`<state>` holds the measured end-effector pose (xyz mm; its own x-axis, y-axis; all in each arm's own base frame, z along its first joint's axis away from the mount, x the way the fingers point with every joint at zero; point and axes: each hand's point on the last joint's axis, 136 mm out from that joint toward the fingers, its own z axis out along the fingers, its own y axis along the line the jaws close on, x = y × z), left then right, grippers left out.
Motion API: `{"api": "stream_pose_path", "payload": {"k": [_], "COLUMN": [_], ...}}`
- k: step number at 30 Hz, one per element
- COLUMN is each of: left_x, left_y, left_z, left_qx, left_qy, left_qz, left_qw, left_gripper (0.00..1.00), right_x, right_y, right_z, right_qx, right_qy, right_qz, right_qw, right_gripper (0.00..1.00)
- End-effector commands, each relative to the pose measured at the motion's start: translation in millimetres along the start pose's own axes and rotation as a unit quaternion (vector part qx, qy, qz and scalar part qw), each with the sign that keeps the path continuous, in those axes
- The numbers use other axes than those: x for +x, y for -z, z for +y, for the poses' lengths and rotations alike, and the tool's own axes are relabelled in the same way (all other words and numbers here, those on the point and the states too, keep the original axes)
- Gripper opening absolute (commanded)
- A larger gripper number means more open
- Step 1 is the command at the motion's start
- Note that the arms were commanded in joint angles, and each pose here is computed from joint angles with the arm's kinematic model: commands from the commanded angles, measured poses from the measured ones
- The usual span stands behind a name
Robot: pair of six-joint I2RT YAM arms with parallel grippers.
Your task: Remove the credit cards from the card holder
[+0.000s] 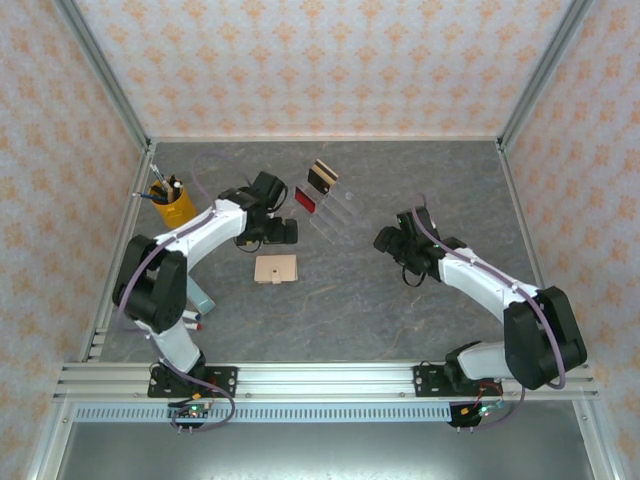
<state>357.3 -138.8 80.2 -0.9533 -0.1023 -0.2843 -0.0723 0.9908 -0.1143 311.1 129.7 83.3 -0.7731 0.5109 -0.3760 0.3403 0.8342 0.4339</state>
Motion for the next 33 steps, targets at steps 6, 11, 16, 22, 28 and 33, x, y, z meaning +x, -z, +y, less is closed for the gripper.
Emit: {"api": "stream_pose_path", "payload": {"k": [6,11,16,22,28,33], "left_x": [5.5,16.3,31.8,58.4,73.4,96.0], "left_y": [-33.3,-42.1,-46.7,-43.9,-35.3,-31.0], "left_z": [-11.1,-3.4,4.3,3.2,3.9,-3.8], "left_qx": [0.032,0.014,0.0,0.024,0.044,0.089], "left_qy": [-0.006,-0.004,0.008,0.022,0.042,0.06], "left_qz": [0.051,0.076,0.101,0.132,0.125,0.145], "left_qw": [0.998,0.997,0.995,0.991,0.99,0.984], "left_gripper": [1.0,1.0,1.0,0.98,0.97,0.97], "right_x": [4.6,4.4,3.8,3.0,4.5,10.8], "right_y": [-1.9,-3.5,-2.9,-2.8,-7.6,-12.7], "right_z": [-0.7,-0.6,-0.4,-1.1,-4.0,-5.7], "right_qx": [-0.003,-0.003,-0.003,0.001,0.013,0.016], "right_qy": [-0.002,-0.003,-0.003,0.0,0.002,0.003], "right_qz": [0.004,0.005,0.004,0.003,0.01,0.024], "right_qw": [1.0,1.0,1.0,1.0,1.0,1.0], "right_gripper": [0.82,0.82,0.82,0.82,0.82,0.82]}}
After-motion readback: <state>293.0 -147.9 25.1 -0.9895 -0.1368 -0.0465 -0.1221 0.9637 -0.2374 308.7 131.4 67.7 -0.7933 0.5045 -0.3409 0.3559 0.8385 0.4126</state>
